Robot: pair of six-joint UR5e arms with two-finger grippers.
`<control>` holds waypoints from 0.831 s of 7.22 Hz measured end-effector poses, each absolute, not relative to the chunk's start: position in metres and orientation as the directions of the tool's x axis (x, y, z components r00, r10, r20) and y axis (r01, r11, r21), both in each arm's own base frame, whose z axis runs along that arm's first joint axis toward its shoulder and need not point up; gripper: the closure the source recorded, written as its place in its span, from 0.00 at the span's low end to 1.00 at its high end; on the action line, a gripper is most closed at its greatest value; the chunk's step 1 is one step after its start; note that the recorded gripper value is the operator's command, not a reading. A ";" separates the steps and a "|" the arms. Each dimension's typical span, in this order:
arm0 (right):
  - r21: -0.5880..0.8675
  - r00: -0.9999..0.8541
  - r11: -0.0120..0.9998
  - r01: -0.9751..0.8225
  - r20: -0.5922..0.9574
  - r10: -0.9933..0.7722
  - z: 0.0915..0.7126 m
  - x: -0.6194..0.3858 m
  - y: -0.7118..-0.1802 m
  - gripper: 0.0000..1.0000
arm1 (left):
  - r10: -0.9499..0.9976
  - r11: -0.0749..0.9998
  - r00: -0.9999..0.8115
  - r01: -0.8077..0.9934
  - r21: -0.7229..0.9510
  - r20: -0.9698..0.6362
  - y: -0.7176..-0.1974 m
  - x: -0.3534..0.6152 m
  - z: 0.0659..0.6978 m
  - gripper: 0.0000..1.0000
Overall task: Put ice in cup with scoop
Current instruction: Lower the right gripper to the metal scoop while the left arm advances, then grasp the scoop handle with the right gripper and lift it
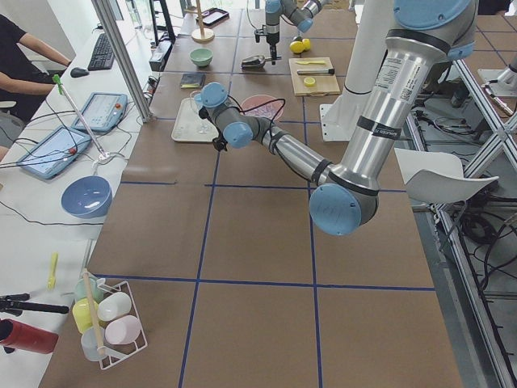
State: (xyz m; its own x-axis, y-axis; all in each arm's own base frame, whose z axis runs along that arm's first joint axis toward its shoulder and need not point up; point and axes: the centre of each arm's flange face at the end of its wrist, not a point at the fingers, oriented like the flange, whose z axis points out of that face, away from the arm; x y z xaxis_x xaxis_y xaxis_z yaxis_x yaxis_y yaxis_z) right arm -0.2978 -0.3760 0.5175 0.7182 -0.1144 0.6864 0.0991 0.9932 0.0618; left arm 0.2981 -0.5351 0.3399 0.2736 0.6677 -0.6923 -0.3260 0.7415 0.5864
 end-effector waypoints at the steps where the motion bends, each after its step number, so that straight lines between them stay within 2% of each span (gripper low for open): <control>1: 0.062 0.718 0.993 0.099 0.687 -0.115 0.518 -0.297 -0.376 0.97 | 0.668 0.741 0.273 -0.326 0.587 -0.692 -0.535 0.298 0.340 0.00; 2: 0.061 0.717 0.993 0.100 0.688 -0.114 0.518 -0.296 -0.375 1.00 | 0.668 0.741 0.273 -0.326 0.587 -0.692 -0.535 0.298 0.340 0.00; 6: 0.087 0.698 0.993 0.075 0.707 -0.114 0.498 -0.283 -0.377 1.00 | 0.668 0.741 0.274 -0.323 0.588 -0.692 -0.534 0.297 0.338 0.00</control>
State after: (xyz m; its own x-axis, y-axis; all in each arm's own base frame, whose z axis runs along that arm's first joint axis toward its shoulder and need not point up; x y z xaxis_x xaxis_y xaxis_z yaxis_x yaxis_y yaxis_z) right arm -0.2829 -0.3774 0.4983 0.6980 -0.1142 0.7069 0.0748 0.9934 0.0866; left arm 0.2971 -0.5338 0.3379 0.2739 0.6682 -0.6917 -0.3231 0.7414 0.5882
